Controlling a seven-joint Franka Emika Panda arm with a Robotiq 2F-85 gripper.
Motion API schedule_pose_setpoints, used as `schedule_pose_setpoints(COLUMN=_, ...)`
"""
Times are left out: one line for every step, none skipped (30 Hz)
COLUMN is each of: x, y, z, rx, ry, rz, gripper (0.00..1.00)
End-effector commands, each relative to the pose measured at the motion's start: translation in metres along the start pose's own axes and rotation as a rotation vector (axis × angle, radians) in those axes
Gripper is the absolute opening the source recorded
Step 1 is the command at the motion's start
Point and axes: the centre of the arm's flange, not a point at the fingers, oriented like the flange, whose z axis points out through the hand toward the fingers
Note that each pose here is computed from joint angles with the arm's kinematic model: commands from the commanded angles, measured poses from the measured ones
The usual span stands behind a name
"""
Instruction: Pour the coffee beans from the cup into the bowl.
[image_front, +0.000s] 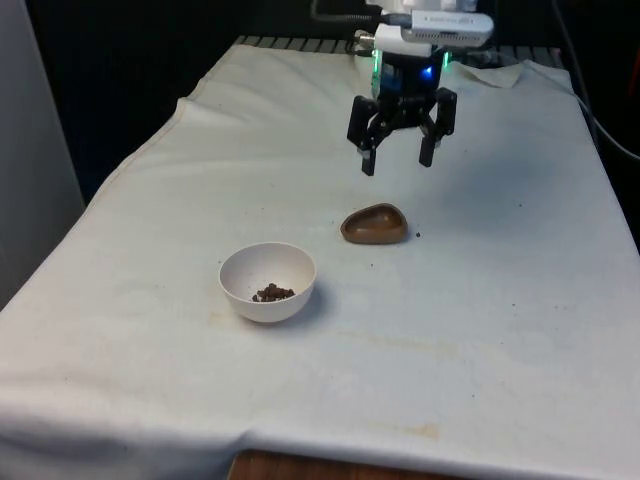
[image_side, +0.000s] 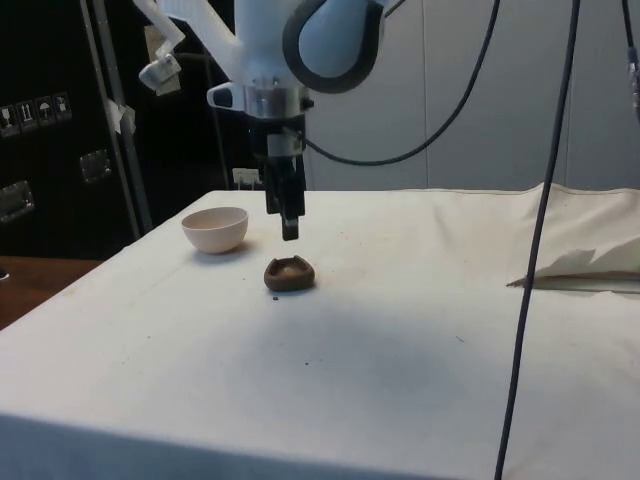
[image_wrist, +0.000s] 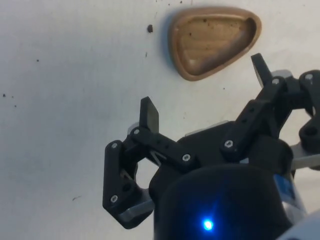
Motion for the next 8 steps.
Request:
schedule_pose_setpoints(x=0.0, y=0.0, z=-0.003, rx=0.0, ry=0.0, rz=0.001, gripper=1.0)
schedule_pose_setpoints(x=-0.001, y=0.001, z=-0.012, rx=-0.003, ry=0.003, rz=0.0, gripper=1.0)
schedule_pose_setpoints(x=-0.001, y=0.001, z=-0.014, rx=-0.003, ry=0.004, rz=0.001, gripper=1.0)
schedule_pose_setpoints(x=-0.001, y=0.002, z=-0.017, rx=-0.005, ry=0.006, rz=0.002, gripper=1.0)
schedule_pose_setpoints(x=-0.001, y=0.002, z=-0.02, rx=-0.005, ry=0.007, rz=0.002, gripper=1.0)
schedule_pose_setpoints(x=-0.001, y=0.002, z=-0.022, rx=-0.005, ry=0.007, rz=0.003, gripper=1.0)
schedule_pose_setpoints(x=0.0, y=0.002, z=-0.026, rx=-0.007, ry=0.011, rz=0.002, gripper=1.0)
schedule_pose_setpoints(x=0.001, y=0.003, z=-0.023, rx=-0.006, ry=0.009, rz=0.003, gripper=1.0)
